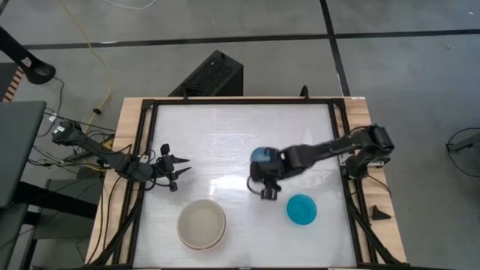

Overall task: Nest bowls inside each other
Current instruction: Stack the orange bowl on top of the gray bowl

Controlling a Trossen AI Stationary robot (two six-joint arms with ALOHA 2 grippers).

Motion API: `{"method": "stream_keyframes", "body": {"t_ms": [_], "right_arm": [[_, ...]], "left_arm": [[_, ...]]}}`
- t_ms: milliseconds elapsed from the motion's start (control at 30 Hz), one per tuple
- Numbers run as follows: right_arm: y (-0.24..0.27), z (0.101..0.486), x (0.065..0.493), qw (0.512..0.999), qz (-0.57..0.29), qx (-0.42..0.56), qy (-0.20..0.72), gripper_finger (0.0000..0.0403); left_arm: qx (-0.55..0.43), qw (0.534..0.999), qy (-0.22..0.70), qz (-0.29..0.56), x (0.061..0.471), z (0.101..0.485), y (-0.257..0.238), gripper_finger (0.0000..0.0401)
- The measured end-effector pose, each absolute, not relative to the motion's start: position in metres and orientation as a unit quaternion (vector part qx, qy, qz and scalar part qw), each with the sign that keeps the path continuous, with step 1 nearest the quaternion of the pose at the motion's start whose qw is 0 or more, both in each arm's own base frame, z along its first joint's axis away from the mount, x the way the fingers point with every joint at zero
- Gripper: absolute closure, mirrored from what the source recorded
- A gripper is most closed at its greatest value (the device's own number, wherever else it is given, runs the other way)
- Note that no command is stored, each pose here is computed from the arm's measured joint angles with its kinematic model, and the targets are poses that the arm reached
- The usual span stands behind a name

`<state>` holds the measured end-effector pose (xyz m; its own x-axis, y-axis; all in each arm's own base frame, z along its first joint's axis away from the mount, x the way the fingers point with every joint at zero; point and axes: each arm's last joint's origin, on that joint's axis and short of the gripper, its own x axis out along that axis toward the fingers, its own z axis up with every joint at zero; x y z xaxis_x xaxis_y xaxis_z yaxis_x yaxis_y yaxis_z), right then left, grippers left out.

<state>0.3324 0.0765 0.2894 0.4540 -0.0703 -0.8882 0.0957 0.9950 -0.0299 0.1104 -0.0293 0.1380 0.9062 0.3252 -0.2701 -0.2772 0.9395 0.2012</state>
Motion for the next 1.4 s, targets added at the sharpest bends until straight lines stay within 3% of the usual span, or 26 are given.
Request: {"method": "stream_keyframes", "body": {"t_ms": [200, 500, 700, 867, 1400], "right_arm": [[0.161, 0.32, 0.353, 0.932, 0.037, -0.008, 0.361, 0.0362], [0.263, 0.307, 0.427, 0.947, 0.134, -0.163, 0.243, 0.0362], [0.26, 0.286, 0.465, 0.939, 0.124, -0.2, 0.25, 0.0362], [0.239, 0.272, 0.47, 0.932, 0.118, -0.169, 0.3, 0.0362], [0.233, 0.234, 0.49, 0.919, 0.153, -0.179, 0.316, 0.0362]], "left_arm": [[0.079, 0.973, 0.152, 0.155, 0.11, 0.138, -0.029, 0.0276], [0.079, 0.973, 0.151, 0.154, 0.11, 0.138, -0.029, 0.0276], [0.078, 0.973, 0.15, 0.155, 0.11, 0.138, -0.029, 0.0276], [0.078, 0.974, 0.15, 0.154, 0.111, 0.138, -0.029, 0.0276], [0.079, 0.973, 0.151, 0.155, 0.11, 0.138, -0.029, 0.0276]]}}
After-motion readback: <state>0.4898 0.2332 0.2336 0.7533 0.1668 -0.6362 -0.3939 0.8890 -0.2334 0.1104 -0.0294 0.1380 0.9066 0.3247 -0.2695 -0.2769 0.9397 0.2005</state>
